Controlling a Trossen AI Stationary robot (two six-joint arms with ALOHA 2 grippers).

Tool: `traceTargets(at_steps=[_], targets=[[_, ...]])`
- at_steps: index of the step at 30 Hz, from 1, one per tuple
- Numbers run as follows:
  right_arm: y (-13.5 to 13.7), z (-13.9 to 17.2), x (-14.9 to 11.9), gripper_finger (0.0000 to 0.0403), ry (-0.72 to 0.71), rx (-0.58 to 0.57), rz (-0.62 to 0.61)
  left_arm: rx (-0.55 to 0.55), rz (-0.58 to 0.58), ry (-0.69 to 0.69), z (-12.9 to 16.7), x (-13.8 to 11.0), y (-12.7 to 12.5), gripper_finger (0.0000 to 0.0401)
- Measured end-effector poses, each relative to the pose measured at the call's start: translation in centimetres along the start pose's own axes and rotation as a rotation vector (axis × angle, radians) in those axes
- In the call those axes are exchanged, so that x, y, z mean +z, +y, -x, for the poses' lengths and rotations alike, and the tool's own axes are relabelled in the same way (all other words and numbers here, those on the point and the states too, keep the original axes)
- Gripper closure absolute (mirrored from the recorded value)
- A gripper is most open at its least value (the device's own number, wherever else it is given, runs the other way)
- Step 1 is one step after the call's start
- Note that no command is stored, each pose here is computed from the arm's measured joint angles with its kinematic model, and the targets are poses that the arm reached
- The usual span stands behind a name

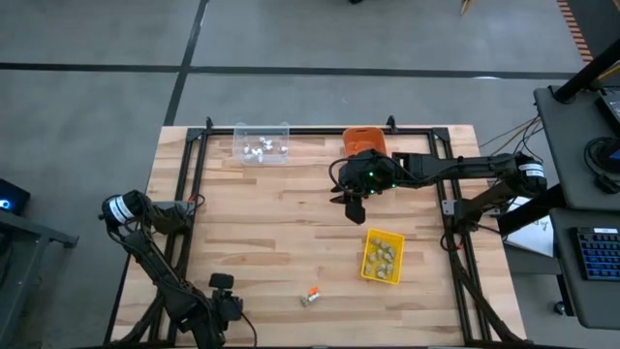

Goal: Sort Halloween decoration
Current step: Put the orange skeleton toy into the yellow bin

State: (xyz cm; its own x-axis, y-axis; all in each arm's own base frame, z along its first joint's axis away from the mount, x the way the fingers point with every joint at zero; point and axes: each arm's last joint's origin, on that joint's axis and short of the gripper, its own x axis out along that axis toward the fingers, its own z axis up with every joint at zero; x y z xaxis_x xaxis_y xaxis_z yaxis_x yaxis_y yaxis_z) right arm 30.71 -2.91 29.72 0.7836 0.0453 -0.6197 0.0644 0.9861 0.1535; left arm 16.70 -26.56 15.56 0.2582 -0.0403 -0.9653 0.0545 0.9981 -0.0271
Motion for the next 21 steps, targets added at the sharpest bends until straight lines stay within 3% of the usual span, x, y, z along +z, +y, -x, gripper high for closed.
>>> traceTargets(at_steps=[21], targets=[[0.45,-0.05,-0.05,0.0268,0.002,0.012,0.010,-0.028,0.018,0.003,-0.06,-0.31,-0.34,0.0249]])
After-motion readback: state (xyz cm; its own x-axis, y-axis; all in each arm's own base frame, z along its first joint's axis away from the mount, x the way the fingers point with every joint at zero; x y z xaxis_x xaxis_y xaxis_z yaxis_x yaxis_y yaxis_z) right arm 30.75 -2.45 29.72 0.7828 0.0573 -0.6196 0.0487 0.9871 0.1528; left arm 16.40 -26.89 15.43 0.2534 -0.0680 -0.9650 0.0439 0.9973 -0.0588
